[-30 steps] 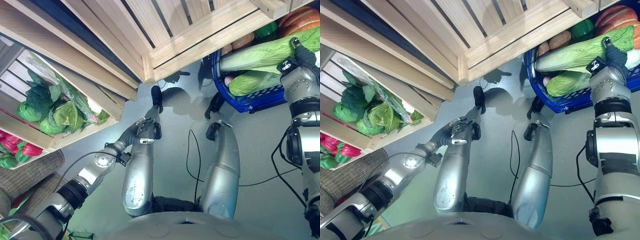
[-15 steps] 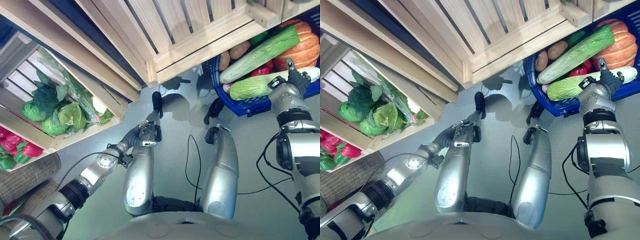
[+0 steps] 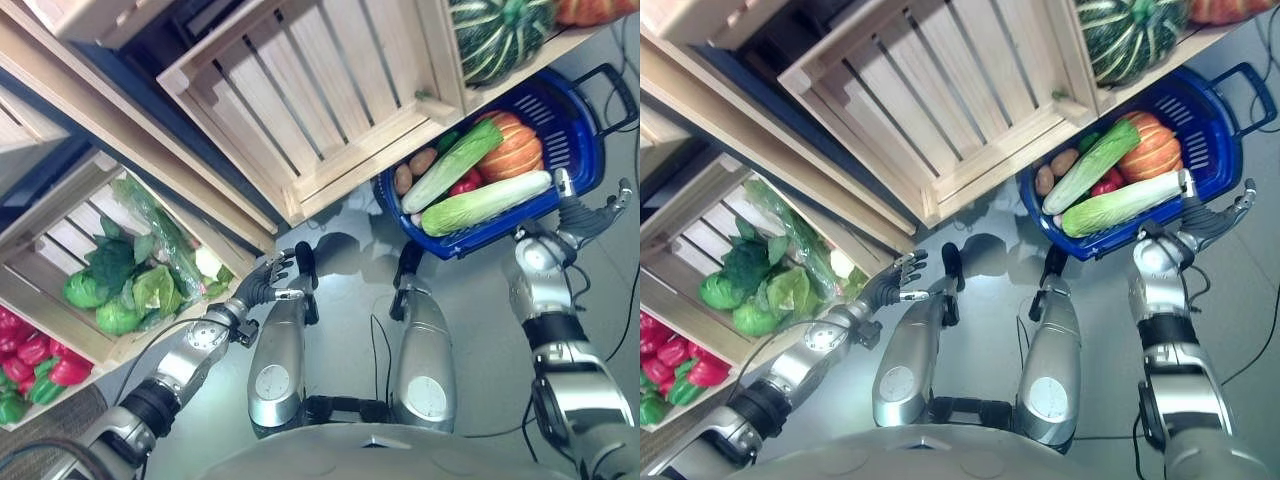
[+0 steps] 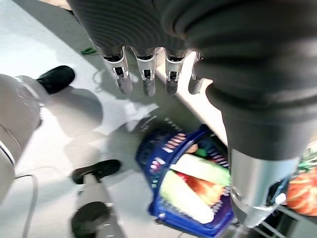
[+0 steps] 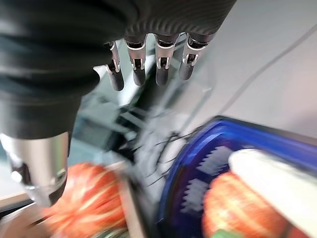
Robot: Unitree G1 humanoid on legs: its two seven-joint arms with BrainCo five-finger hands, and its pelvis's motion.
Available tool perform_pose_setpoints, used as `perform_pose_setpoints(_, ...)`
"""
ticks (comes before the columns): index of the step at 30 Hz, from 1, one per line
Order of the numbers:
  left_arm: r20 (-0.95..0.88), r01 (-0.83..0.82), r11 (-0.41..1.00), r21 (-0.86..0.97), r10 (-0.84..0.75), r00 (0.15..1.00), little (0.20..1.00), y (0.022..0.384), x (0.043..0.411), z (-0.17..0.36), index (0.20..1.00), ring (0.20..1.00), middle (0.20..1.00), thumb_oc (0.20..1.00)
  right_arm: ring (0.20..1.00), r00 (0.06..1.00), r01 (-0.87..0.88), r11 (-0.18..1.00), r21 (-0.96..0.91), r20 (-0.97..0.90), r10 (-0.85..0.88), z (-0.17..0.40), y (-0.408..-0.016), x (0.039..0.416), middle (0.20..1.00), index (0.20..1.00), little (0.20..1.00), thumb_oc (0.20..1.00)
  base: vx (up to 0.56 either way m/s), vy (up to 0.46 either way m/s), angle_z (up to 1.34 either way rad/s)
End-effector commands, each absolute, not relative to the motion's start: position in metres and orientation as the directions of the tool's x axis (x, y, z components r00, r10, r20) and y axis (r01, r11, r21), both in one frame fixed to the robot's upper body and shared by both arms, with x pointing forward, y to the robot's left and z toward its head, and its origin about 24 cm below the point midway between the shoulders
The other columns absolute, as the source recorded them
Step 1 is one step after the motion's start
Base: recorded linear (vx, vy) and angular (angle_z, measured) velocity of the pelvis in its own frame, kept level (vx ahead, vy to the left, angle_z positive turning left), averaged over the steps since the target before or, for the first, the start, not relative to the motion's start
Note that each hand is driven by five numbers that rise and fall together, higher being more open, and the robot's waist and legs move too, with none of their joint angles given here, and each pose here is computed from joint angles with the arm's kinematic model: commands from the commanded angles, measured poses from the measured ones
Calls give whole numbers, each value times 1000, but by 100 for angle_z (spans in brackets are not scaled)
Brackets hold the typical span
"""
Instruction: Pick up fruits and vegetables into the basket
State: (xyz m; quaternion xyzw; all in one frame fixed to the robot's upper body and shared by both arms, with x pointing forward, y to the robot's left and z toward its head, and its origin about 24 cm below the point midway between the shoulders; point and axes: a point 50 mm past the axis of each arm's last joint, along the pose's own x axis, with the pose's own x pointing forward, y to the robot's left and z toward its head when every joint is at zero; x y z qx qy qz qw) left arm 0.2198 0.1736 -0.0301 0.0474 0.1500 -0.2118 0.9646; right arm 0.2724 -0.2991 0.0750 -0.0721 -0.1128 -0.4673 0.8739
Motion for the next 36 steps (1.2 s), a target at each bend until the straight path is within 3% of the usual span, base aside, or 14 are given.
perform_pose_setpoints(1,-334,393,919,-13,-375,865,1000,190,192,-46,1000,1000,1000,1000,1000,652,737,668,-104,369,-663,70,-288,259,1000,1000,1000,1000,144,14,-18)
perform_pose_setpoints(4,-387,366,929,-51,-356,850,1000,197,180,-61,1000,1000,1000,1000,1000,785,610,766,-203,285,-550,48,-276,251,1000,1000,1000,1000,123,20,-13)
perform_pose_setpoints(6,-444,345,934,-91,-348,826,1000,198,172,-74,1000,1000,1000,1000,1000,868,497,841,-215,124,-481,23,-266,248,1000,1000,1000,1000,116,19,-10)
perform_pose_setpoints(10,-538,320,934,-162,-355,765,1000,199,159,-95,1000,1000,1000,1000,1000,926,276,930,-242,-191,-324,-27,-241,234,1000,1000,1000,1000,95,27,-1)
perform_pose_setpoints(13,-592,313,928,-200,-369,717,1000,196,153,-108,1000,1000,1000,1000,1000,874,120,970,-212,-440,-205,-69,-221,214,1000,1000,1000,1000,46,31,2)
perform_pose_setpoints(15,-634,312,926,-214,-375,676,1000,193,150,-118,1000,1000,1000,1000,1000,770,-32,991,-131,-635,-59,-102,-201,193,1000,1000,1000,1000,2,49,9)
perform_pose_setpoints(20,-706,291,925,-244,-375,601,1000,192,144,-130,1000,1000,1000,1000,1000,614,-183,983,-26,-784,93,-129,-182,168,1000,1000,1000,1000,-6,38,11)
perform_pose_setpoints(22,-759,257,931,-257,-360,542,1000,191,137,-139,1000,1000,1000,1000,1000,496,-227,974,11,-860,125,-145,-180,148,1000,1000,1000,1000,-10,62,13)
perform_pose_setpoints(25,-775,220,933,-286,-360,519,1000,188,132,-144,1000,1000,1000,1000,1000,411,-203,978,54,-901,136,-154,-181,133,1000,1000,1000,1000,-8,43,6)
perform_pose_setpoints(26,-788,176,932,-318,-363,496,1000,186,128,-147,1000,1000,1000,1000,1000,330,-135,983,125,-930,163,-160,-183,118,1000,1000,1000,1000,-3,43,1)
perform_pose_setpoints(29,-809,98,928,-360,-363,461,1000,183,118,-153,1000,1000,1000,1000,1000,307,-16,985,169,-937,166,-163,-186,110,1000,1000,1000,1000,30,34,6)
perform_pose_setpoints(36,-845,99,934,-342,-352,403,1000,181,107,-159,1000,1000,1000,1000,1000,241,-52,985,162,-955,170,-166,-189,99,1000,1000,1000,1000,36,5,0)
